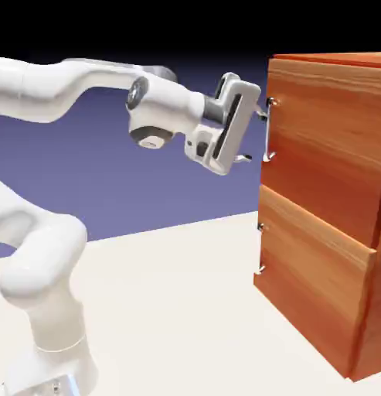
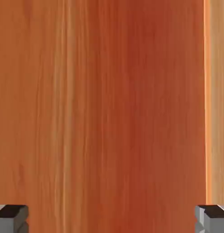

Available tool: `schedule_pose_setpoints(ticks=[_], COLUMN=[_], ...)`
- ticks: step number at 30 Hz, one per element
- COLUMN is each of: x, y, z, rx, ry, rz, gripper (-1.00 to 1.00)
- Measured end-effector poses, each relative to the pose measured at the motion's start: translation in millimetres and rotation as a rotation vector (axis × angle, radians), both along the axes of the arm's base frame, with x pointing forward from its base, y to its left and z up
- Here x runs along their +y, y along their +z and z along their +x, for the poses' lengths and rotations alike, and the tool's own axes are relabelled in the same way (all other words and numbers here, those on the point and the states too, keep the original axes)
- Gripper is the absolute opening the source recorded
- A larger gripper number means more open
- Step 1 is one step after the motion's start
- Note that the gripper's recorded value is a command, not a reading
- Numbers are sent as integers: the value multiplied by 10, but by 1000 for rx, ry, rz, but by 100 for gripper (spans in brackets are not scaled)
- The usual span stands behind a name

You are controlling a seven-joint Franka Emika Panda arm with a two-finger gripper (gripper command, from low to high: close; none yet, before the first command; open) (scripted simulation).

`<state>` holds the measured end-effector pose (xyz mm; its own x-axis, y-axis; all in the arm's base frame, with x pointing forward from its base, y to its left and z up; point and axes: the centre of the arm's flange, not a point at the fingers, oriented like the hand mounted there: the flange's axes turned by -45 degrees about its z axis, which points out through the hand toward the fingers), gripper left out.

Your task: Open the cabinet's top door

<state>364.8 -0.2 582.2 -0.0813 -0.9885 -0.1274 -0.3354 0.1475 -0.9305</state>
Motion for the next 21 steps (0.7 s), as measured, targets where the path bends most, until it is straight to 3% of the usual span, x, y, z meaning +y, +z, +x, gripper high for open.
schedule_pose_setpoints(ticks=[21], x=[713], y=[-228], z=[227], rx=[-274], ry=[-222], rz=[985], gripper=[0])
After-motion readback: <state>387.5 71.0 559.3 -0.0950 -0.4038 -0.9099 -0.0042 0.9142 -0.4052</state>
